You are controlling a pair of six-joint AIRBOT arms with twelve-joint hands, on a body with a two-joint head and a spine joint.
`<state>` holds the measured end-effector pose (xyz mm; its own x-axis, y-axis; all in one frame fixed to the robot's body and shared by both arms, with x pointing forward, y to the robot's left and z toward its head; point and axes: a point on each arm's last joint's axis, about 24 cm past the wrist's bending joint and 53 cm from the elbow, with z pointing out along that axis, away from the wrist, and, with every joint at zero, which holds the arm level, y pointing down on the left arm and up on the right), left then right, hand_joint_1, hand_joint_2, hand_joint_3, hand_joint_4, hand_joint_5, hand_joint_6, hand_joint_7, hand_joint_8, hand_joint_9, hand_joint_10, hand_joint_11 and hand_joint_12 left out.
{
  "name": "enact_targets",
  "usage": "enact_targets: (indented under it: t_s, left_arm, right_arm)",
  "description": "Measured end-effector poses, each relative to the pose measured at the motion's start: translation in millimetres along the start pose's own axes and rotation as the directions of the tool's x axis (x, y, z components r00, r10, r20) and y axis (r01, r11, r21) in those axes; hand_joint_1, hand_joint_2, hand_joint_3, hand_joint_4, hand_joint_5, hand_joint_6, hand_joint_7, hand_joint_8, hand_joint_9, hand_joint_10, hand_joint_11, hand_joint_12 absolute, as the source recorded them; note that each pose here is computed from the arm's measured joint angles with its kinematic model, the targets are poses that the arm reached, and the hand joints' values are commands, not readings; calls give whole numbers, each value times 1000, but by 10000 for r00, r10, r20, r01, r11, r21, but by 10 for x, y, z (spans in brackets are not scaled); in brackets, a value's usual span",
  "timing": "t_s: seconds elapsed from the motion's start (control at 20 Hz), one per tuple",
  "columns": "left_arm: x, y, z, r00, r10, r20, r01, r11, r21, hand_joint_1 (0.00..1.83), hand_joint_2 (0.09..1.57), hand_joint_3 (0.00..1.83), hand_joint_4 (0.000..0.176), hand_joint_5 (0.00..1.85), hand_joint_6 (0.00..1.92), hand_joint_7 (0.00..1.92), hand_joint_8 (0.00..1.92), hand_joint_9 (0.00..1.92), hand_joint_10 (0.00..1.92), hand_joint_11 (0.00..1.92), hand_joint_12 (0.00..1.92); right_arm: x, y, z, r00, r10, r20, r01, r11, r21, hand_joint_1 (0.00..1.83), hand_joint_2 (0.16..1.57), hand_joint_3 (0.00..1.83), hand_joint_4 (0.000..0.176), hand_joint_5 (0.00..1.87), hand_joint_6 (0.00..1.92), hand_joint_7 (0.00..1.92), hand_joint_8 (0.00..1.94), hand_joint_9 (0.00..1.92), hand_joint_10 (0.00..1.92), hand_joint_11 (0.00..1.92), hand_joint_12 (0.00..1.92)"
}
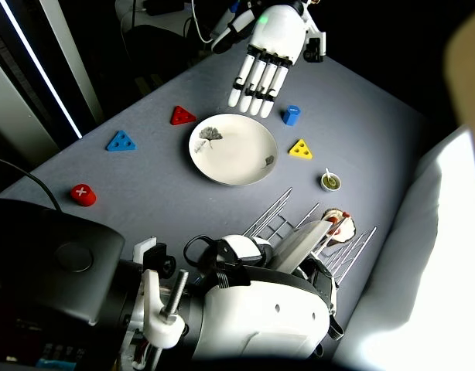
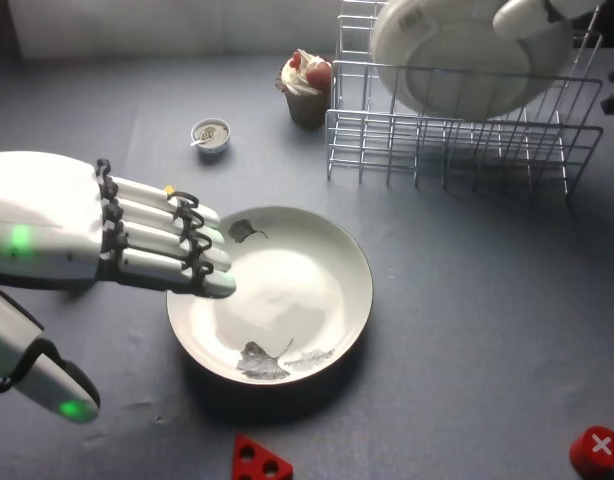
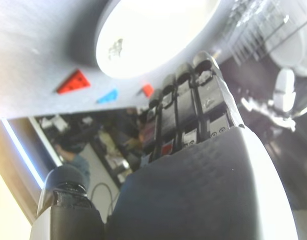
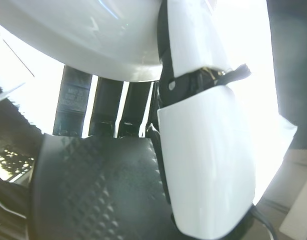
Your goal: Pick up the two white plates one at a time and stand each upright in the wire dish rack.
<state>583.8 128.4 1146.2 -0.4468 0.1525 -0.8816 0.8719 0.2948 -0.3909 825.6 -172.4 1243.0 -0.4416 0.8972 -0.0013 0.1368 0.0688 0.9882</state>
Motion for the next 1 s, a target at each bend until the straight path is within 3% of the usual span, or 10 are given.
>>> enact_targets:
  t_s: [0.05, 0.1, 0.15, 0.2, 0.25, 0.4, 0.6, 0.7, 0.9, 1.0]
  left_arm:
    - [35, 9, 2, 9999, 74, -145, -74, 10000, -41, 6, 984, 0, 0, 125, 2, 179, 2, 170, 4, 148, 4]
    - [55, 19, 1, 9997, 125, -232, -127, 9999, -82, 0, 986, 0, 0, 122, 0, 176, 0, 163, 0, 138, 0]
    - [58, 36, 3, 9996, 126, -242, -130, 9998, -151, 0, 990, 1, 0, 120, 0, 173, 0, 162, 0, 141, 2]
    - [64, 51, 3, 9996, 116, -252, -121, 9997, -213, 0, 992, 2, 0, 119, 0, 176, 1, 168, 3, 143, 3]
    - [73, 63, 2, 9995, 115, -278, -122, 9996, -264, 3, 990, 1, 0, 123, 1, 174, 0, 164, 1, 145, 4]
    - [150, 99, 20, 9982, 213, -555, -235, 9989, -405, 8, 985, 0, 0, 131, 4, 186, 5, 182, 7, 172, 15]
    - [257, 102, 69, 9966, 148, -806, -184, 9989, -442, 26, 984, 0, 0, 123, 1, 183, 3, 173, 4, 153, 6]
    - [339, 141, 95, 9952, 58, -978, -118, 9980, -616, 0, 990, 2, 0, 100, 0, 168, 0, 165, 0, 143, 2]
    - [454, 209, 117, 9918, 29, -1276, -148, 9956, -921, 7, 989, 1, 0, 112, 4, 170, 1, 170, 2, 166, 11]
    - [501, 251, 123, 9902, 16, -1396, -169, 9939, -1086, 7, 991, 1, 0, 114, 3, 171, 1, 166, 0, 172, 12]
  right_arm:
    - [9, -3, 0, 10000, -8, -40, 8, 10000, 14, 1286, 1052, 0, 0, 1025, 913, 1230, 506, 1136, 278, 1069, 560]
    - [16, -6, 0, 10000, -8, -69, 8, 10000, 23, 1186, 1103, 1, 0, 974, 977, 981, 200, 1087, 101, 1053, 443]
    - [19, -6, 0, 10000, 8, -80, -7, 10000, 25, 1179, 1046, 0, 0, 832, 376, 914, 68, 1063, 36, 1051, 390]
    - [21, -4, 0, 9999, 87, -90, -87, 10000, 19, 1109, 1022, 0, 0, 776, 114, 866, 17, 1031, 9, 1038, 355]
    - [28, -6, 0, 9999, 102, -120, -102, 9999, 27, 1071, 995, 0, 0, 753, 29, 844, 4, 1012, 1, 1023, 328]
    - [60, -1, -1, 9986, 461, -251, -461, 9989, 21, 910, 967, 0, 0, 647, 0, 763, 0, 860, 0, 905, 266]
    - [114, 23, -13, 9968, 602, -526, -601, 9982, 31, 870, 945, 0, 29, 565, 1, 694, 0, 744, 0, 763, 204]
    - [89, 122, -29, 9962, 719, -499, -728, 9972, -165, 811, 946, 0, 48, 562, 3, 650, 0, 606, 0, 591, 128]
    - [53, 241, -66, 9952, 829, -528, -850, 9956, -382, 700, 971, 9, 37, 361, 0, 460, 0, 446, 0, 410, 43]
    - [-5, 304, -84, 9966, 742, -368, -761, 9956, -541, 656, 937, 0, 41, 245, 0, 326, 0, 334, 0, 320, 5]
